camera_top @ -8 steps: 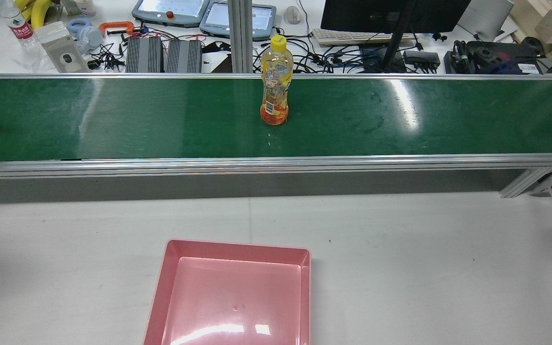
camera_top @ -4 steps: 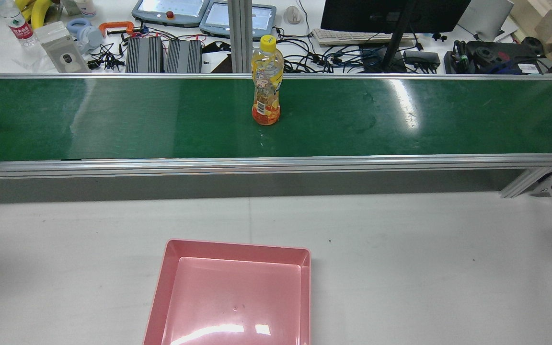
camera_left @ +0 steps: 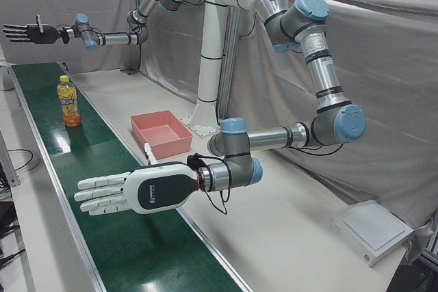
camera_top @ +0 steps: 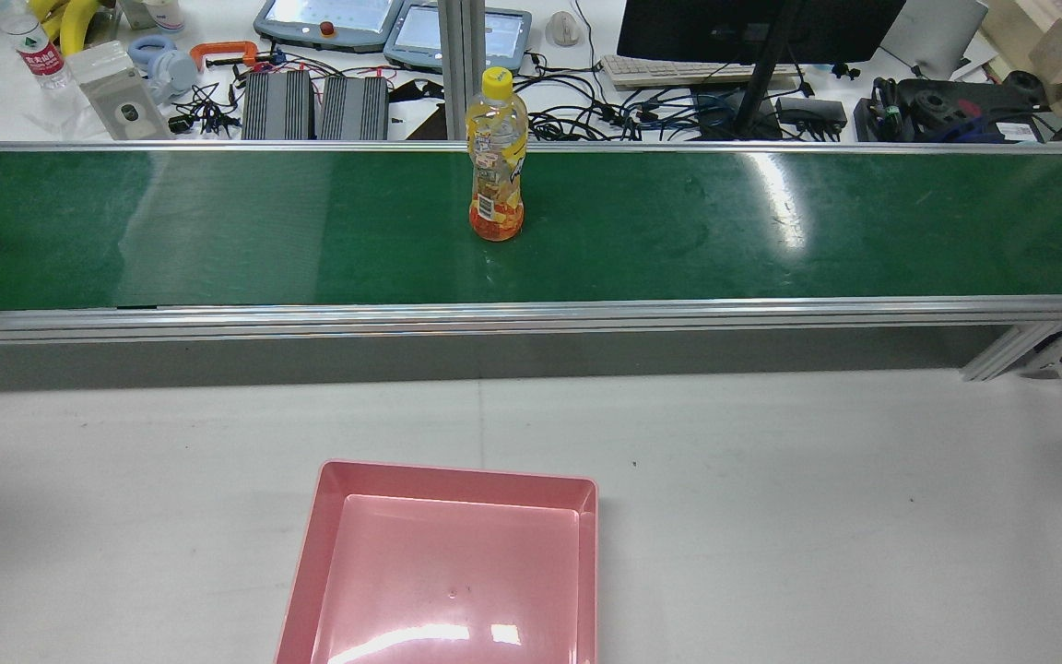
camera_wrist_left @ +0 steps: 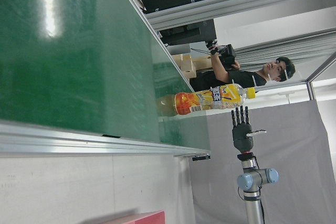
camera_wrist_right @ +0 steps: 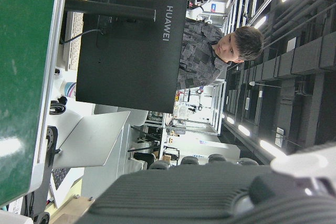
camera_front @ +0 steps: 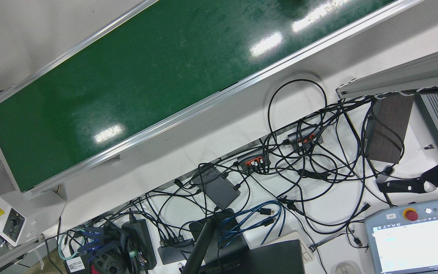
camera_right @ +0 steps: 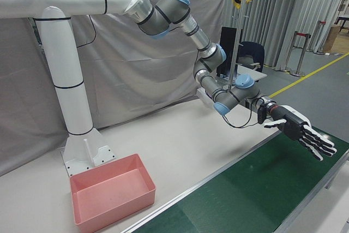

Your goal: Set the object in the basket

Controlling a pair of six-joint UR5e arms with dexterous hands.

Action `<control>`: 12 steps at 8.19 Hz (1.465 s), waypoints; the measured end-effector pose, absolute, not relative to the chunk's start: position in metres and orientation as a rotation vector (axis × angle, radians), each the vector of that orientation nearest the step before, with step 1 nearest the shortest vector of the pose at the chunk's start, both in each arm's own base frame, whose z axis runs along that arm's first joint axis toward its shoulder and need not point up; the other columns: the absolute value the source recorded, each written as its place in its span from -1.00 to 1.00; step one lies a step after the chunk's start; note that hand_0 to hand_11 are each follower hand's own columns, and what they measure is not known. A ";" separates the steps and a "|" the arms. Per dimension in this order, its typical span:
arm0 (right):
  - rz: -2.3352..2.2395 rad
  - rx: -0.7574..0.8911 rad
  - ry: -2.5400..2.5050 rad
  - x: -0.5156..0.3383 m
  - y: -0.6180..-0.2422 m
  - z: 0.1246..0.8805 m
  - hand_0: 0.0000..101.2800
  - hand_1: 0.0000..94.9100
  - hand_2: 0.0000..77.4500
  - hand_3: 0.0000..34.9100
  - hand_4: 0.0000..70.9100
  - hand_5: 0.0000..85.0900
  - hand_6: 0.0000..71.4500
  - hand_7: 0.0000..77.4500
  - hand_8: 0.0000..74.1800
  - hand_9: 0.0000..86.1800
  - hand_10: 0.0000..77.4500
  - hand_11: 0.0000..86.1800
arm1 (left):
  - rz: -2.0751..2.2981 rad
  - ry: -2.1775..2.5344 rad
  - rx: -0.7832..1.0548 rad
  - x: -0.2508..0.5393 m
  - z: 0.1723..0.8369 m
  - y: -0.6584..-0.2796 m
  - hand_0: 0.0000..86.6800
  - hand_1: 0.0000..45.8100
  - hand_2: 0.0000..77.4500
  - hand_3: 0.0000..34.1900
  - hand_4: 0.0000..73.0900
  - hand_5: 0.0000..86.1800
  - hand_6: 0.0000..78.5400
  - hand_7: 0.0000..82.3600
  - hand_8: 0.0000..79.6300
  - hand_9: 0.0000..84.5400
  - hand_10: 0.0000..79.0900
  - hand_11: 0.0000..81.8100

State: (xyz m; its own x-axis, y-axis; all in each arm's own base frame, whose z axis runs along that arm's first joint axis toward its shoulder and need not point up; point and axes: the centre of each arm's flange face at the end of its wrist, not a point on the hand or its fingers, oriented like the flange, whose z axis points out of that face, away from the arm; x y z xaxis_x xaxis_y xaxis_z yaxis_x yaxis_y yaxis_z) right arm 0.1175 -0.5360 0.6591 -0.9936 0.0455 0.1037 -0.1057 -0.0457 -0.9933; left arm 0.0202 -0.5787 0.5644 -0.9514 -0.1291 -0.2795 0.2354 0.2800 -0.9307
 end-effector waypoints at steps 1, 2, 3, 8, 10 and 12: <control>2.198 0.066 -2.095 0.117 -0.536 0.659 -0.99 -1.00 -0.99 -0.98 -1.00 -1.00 -1.00 -0.99 -1.00 -1.00 -1.00 -1.00 | -1.720 2.254 0.098 0.020 0.565 -0.579 0.18 -0.45 -1.00 -1.00 -0.91 -0.96 -0.99 -0.99 -1.00 -0.99 -0.89 -0.80; 2.198 0.066 -2.095 0.117 -0.536 0.659 -0.99 -1.00 -0.99 -0.99 -1.00 -1.00 -1.00 -0.99 -1.00 -1.00 -1.00 -1.00 | -1.720 2.253 0.098 0.020 0.565 -0.579 0.18 -0.45 -1.00 -1.00 -0.91 -0.96 -0.99 -0.99 -1.00 -0.99 -0.89 -0.80; 2.198 0.066 -2.095 0.117 -0.536 0.659 -0.99 -1.00 -0.99 -0.99 -1.00 -1.00 -1.00 -0.99 -1.00 -1.00 -1.00 -1.00 | -1.716 2.255 0.096 0.022 0.563 -0.580 0.18 -0.45 -1.00 -1.00 -0.91 -0.96 -0.99 -0.99 -1.00 -0.99 -0.89 -0.77; 2.198 0.066 -2.095 0.117 -0.536 0.659 -0.99 -1.00 -0.99 -0.99 -1.00 -1.00 -1.00 -0.99 -1.00 -1.00 -1.00 -1.00 | -1.671 2.283 0.091 0.039 0.509 -0.610 0.18 -0.48 -1.00 -1.00 -0.88 -0.95 -0.99 -0.99 -1.00 -0.99 -0.89 -0.77; 2.198 0.066 -2.095 0.117 -0.536 0.659 -1.00 -1.00 -0.99 -0.98 -1.00 -1.00 -1.00 -0.99 -1.00 -1.00 -1.00 -1.00 | -1.646 2.263 0.073 0.065 0.486 -0.620 0.18 -0.48 -1.00 -1.00 -0.88 -0.95 -0.99 -0.99 -1.00 -0.99 -0.89 -0.77; 2.197 0.066 -2.096 0.117 -0.536 0.658 -0.99 -1.00 -0.99 -0.99 -1.00 -1.00 -1.00 -0.99 -1.00 -1.00 -1.00 -1.00 | -1.609 2.249 0.093 0.080 0.472 -0.626 0.18 -0.48 -1.00 -1.00 -0.88 -0.95 -0.99 -0.99 -1.00 -0.99 -0.89 -0.77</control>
